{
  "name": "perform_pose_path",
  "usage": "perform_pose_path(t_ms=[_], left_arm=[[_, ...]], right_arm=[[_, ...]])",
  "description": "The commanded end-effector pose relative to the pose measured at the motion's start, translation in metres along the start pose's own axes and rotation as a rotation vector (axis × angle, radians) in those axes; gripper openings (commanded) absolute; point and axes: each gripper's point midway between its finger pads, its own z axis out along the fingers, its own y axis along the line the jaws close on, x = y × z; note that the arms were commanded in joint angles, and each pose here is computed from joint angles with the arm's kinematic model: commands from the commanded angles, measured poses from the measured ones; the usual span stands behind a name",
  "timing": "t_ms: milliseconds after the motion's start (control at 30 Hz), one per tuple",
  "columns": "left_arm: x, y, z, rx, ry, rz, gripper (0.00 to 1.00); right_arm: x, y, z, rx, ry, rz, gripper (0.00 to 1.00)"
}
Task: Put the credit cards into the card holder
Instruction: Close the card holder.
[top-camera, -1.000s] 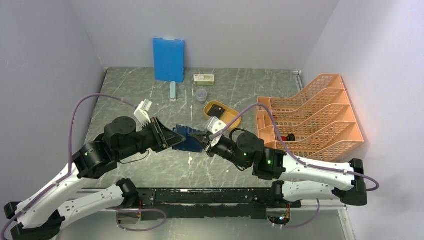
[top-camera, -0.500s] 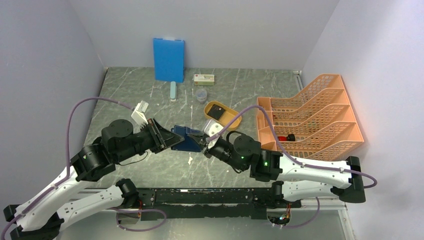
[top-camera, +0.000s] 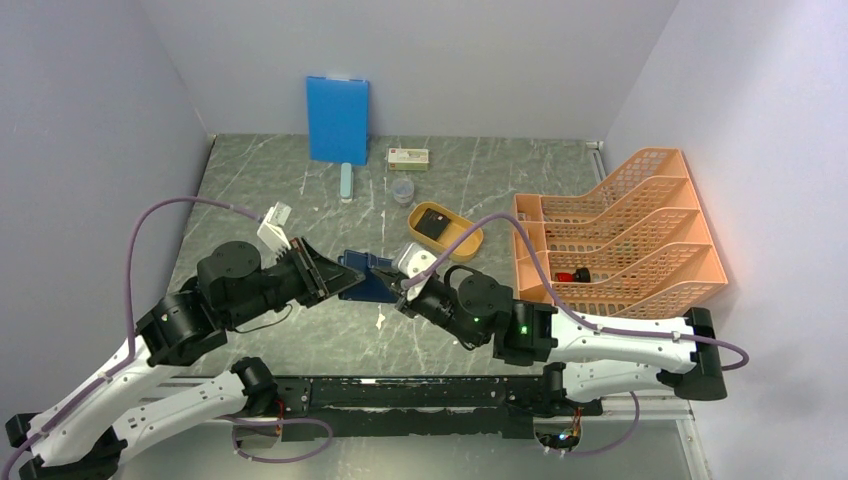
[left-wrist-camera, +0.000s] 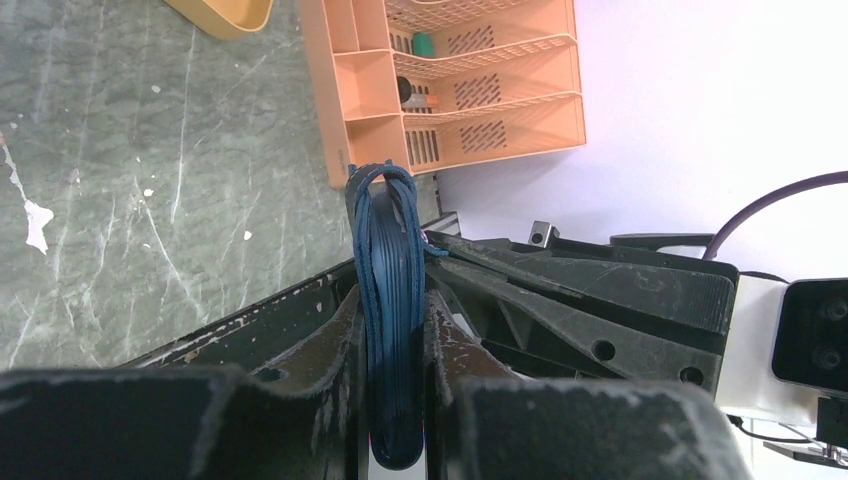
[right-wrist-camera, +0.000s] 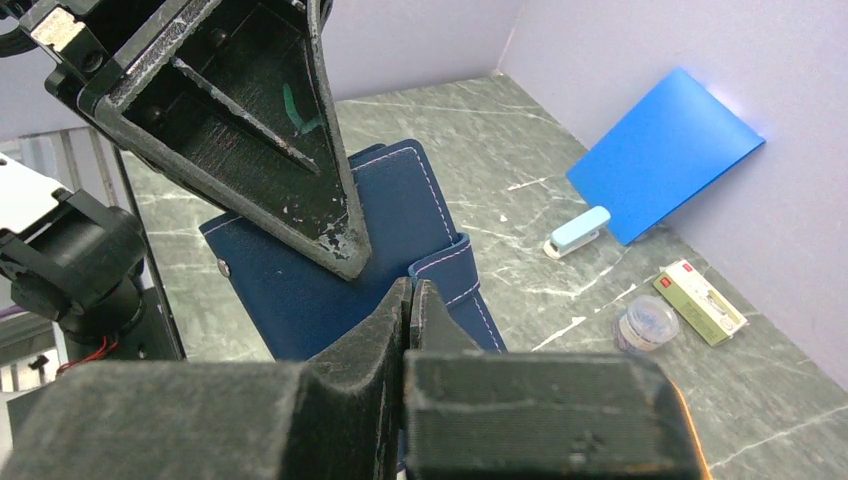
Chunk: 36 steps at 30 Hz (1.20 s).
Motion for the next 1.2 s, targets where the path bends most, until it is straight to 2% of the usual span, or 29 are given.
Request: perform_pose_path(t_ms=[0,433,633,667,800,933,1000,1067,1100,1167], left_arm=[[-0.048,-0.141,-0.047,0.561,-0.153,-0.035,0.05],[-0.047,-0.165,-0.06,0.662,-0.134,0.02,0.05],[-0.046,-0.149,-0.056,0.6,-0.153,0.042,0.05],[-0.046,-0.145,-0.055,0.585,-0.156,0.045,0.05],[-0.045,-0.129,-0.047,0.513,-0.164,0.073,0.05],[-0.044,-0.109,-0.041,0.429,-0.175,0.104,0.05],[-0.04,-0.099,-0.038,0.392,-0.162,0.116,0.05],[-0.037,-0.092,-0.037,0.371,-0.152,0.13,0.05],[-0.036,-0.088,-0.037,0.357,-0.151,0.136,0.05],[-0.036,-0.081,-0.038,0.336,-0.156,0.151,0.05]], right_arm=[[0.069,0.084,-0.008,-0.324,0.2,-0.022,0.0],[0.077,0.1,-0.008,-0.384,0.221,-0.011,0.0],[0.064,0.093,-0.01,-0.359,0.189,0.006,0.0],[0.06,0.094,-0.011,-0.362,0.182,0.011,0.02],[0.038,0.095,-0.018,-0.379,0.156,0.038,0.35],[0.008,0.091,-0.03,-0.391,0.104,0.093,0.57],[-0.009,0.088,-0.038,-0.411,0.077,0.126,0.8],[-0.024,0.088,-0.047,-0.44,0.064,0.151,0.93],[-0.033,0.087,-0.051,-0.455,0.055,0.164,0.99],[-0.05,0.087,-0.062,-0.49,0.037,0.188,1.0]])
